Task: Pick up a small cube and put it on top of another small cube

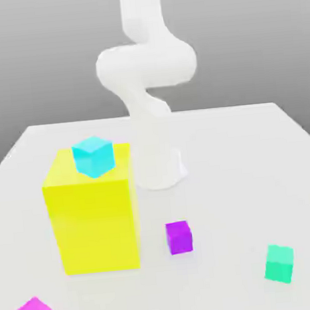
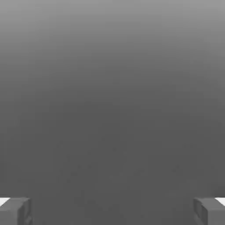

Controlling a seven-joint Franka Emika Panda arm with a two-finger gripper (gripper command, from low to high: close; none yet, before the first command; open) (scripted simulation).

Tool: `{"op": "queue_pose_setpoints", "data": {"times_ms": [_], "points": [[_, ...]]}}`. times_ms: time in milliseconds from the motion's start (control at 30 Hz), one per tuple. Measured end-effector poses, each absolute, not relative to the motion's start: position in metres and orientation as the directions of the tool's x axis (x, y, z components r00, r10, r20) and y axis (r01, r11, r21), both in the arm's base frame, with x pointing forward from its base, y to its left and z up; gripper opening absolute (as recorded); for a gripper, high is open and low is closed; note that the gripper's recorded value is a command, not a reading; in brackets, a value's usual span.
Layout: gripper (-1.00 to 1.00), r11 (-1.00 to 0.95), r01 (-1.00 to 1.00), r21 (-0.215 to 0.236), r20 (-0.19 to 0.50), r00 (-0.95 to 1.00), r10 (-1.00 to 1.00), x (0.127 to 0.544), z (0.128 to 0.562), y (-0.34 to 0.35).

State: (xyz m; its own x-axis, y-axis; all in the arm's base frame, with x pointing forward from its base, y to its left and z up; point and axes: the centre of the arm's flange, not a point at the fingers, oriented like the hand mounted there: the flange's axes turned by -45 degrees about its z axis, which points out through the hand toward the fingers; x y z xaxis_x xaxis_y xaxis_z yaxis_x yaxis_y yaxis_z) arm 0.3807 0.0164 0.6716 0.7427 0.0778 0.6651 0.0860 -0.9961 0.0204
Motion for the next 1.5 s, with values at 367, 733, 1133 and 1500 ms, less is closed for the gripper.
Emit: {"op": "queue_pose_setpoints", "data": {"times_ms": [367,733,1133,1500], "points": [[0.0,-0.851,0.518,0.088,0.389,0.769,0.508,0.464,0.469,0.118],[0.0,-0.515,0.857,0.039,0.088,0.51,0.856,0.428,0.254,0.211],[-1.0,-0.397,0.918,0.0,0.0,0.397,0.918,0.402,0.13,0.222],[-1.0,-0.527,0.85,-0.002,-0.006,0.527,0.85,0.427,0.193,0.185]]}}
